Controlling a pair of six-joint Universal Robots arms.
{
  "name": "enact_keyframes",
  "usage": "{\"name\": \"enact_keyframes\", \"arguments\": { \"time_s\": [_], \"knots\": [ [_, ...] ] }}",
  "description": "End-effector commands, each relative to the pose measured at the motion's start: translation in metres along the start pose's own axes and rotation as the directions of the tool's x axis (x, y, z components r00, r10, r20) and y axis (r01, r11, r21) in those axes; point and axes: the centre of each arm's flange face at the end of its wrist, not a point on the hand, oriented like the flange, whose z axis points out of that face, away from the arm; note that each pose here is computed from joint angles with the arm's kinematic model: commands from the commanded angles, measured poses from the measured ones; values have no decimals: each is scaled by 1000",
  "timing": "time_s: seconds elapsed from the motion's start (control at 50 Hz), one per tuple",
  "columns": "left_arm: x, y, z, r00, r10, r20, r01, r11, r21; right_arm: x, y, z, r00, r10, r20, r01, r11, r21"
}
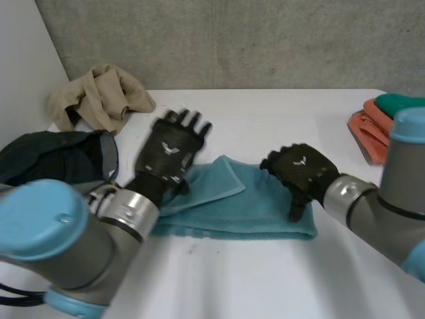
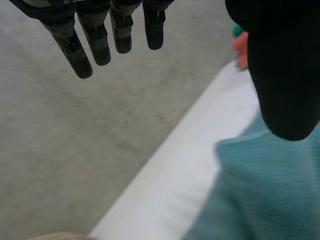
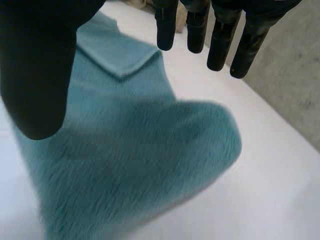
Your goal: Fold the laundry.
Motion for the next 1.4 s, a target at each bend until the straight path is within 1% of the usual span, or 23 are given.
{"name": "enact_keyframes", "arguments": {
  "time_s": [0.02,0.14,0.24,0.32,0.34,0.38,0.42,0.44,0.5,0.52,0.58,0.64,0.7,0.76,0.84,1.0,1.12,1.2,1.28,1.3,1.34,1.36,1.4],
  "knots": [
    [36,41,21,996,-3,-84,-4,997,-78,-7,38,-9,999,34,17,-33,999,-43],
    [43,61,37,995,12,-99,-24,992,-120,-14,47,-9,999,30,18,-29,999,-40],
    [40,71,45,995,23,-101,-39,986,-160,-16,48,-10,999,26,20,-25,999,-38],
    [28,82,51,997,24,-67,-37,980,-196,-17,48,-8,1000,24,20,-23,999,-32],
    [24,83,52,998,27,-48,-37,979,-202,-17,48,-8,1000,22,18,-22,999,-28],
    [8,84,58,998,45,43,-34,974,-224,-17,48,-8,1000,21,18,-21,999,-26],
    [-7,84,62,990,63,126,-31,969,-245,-18,49,-8,1000,21,18,-21,999,-26],
    [-21,87,65,975,86,207,-26,961,-274,-18,49,-8,1000,20,17,-19,999,-27],
    [-40,92,69,946,132,295,-33,948,-318,-17,49,-8,1000,20,16,-20,999,-28],
    [-45,95,68,934,170,313,-53,935,-351,-17,50,-7,1000,21,13,-21,999,-29],
    [-42,100,64,929,242,279,-120,912,-392,-17,51,-6,1000,21,14,-21,999,-30],
    [-35,99,57,932,266,245,-151,902,-405,-16,51,-5,1000,16,3,-16,1000,-23],
    [-24,92,53,940,257,223,-156,907,-391,-14,52,-4,1000,5,-14,-6,1000,-13],
    [-12,73,50,948,242,208,-160,925,-346,-13,55,-3,1000,-16,-23,15,1000,-16],
    [-3,68,42,953,240,186,-166,925,-342,-13,57,-4,998,-46,-35,45,999,-30],
    [-7,62,33,952,240,190,-164,924,-345,-8,75,-2,996,-75,-54,69,992,-101],
    [-11,61,26,951,243,190,-164,920,-355,0,79,-2,993,-78,-86,67,990,-125],
    [-15,59,18,950,244,194,-162,918,-362,4,79,-4,990,-108,-91,94,986,-139],
    [-24,50,10,946,243,215,-156,922,-355,10,79,-6,971,-212,-113,191,967,-170],
    [-29,48,7,943,243,229,-151,923,-354,17,77,-7,953,-272,-136,245,951,-188],
    [-35,45,4,940,238,245,-142,926,-351,23,74,-7,928,-339,-158,304,930,-207],
    [-38,43,3,938,235,255,-138,927,-349,26,70,-6,897,-408,-168,370,903,-219],
    [-47,40,0,933,225,282,-121,931,-344,33,64,-4,862,-472,-187,429,874,-229]
  ]
}}
